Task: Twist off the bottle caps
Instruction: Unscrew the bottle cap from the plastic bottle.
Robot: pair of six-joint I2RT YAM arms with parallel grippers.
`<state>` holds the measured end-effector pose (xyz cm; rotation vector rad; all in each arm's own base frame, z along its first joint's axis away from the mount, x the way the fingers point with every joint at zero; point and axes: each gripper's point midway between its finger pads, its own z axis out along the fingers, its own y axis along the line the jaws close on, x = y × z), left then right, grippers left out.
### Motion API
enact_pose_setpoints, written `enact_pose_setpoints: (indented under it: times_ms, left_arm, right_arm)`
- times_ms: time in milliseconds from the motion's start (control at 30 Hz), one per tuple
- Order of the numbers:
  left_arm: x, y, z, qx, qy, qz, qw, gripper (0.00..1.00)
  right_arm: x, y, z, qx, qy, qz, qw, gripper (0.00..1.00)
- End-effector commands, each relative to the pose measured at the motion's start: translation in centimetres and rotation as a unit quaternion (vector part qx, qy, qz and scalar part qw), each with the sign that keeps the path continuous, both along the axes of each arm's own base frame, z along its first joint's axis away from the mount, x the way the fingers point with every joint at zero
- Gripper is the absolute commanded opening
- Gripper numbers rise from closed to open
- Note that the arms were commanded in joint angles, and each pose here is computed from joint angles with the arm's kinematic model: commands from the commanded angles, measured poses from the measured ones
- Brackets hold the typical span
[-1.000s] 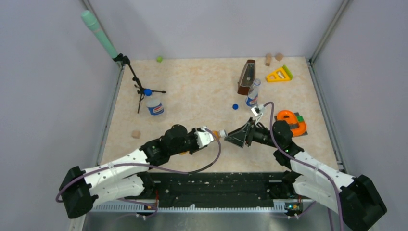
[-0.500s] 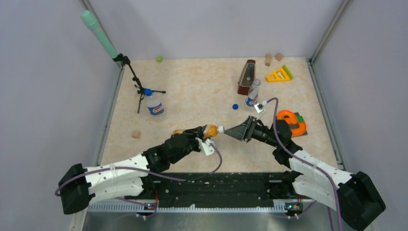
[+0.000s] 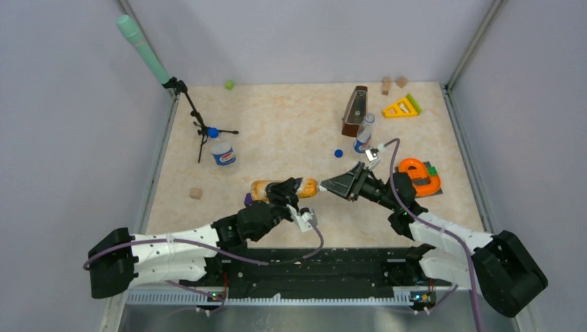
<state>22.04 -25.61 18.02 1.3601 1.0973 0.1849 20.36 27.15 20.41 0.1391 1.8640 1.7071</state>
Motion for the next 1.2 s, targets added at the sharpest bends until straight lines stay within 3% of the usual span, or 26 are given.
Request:
enact_pose_setpoints:
  times_ms: [0, 200, 333, 500, 600, 800, 967, 1167]
  left_arm:
    - [0.1, -0.4, 1.9, -0.030, -0.029, 0.000, 0.999, 0.00]
    - [0.2, -0.1, 1.4, -0.014, -0.027, 0.007, 1.000, 0.00]
    - [0.1, 0.1, 1.4, -0.012, -0.025, 0.010, 1.000, 0.00]
    - [0.1, 0.3, 1.3, -0.016, -0.018, 0.012, 1.000, 0.00]
    - [-0.2, 0.2, 1.2, -0.023, -0.006, 0.007, 1.000, 0.00]
    - [-1.4, 0.2, 1.0, -0.041, 0.025, -0.017, 0.999, 0.00]
    - [-3.8, -0.3, 0.5, -0.094, 0.124, -0.051, 0.987, 0.00]
    - [-5.4, -1.7, 1.1, -0.112, 0.178, -0.088, 0.974, 0.00]
  right_arm:
    - [0.0, 0.3, 1.5, 0.020, -0.017, 0.007, 1.000, 0.47]
    - [-0.3, 0.2, 1.5, 0.019, -0.024, 0.011, 0.999, 0.29]
    - [-0.6, 0.3, 1.9, 0.016, -0.038, 0.023, 0.999, 0.38]
    - [-0.9, 0.5, 1.8, -0.002, -0.053, 0.034, 0.998, 0.40]
    - [-0.8, 0.4, 1.6, -0.009, -0.056, 0.033, 0.998, 0.23]
    - [-0.7, 0.5, 1.5, -0.025, -0.070, 0.034, 0.997, 0.00]
    - [-1.6, 0.5, 1.6, -0.045, -0.117, 0.061, 0.990, 0.00]
    - [-2.1, -0.1, 1.0, -0.087, -0.147, 0.065, 0.983, 0.00]
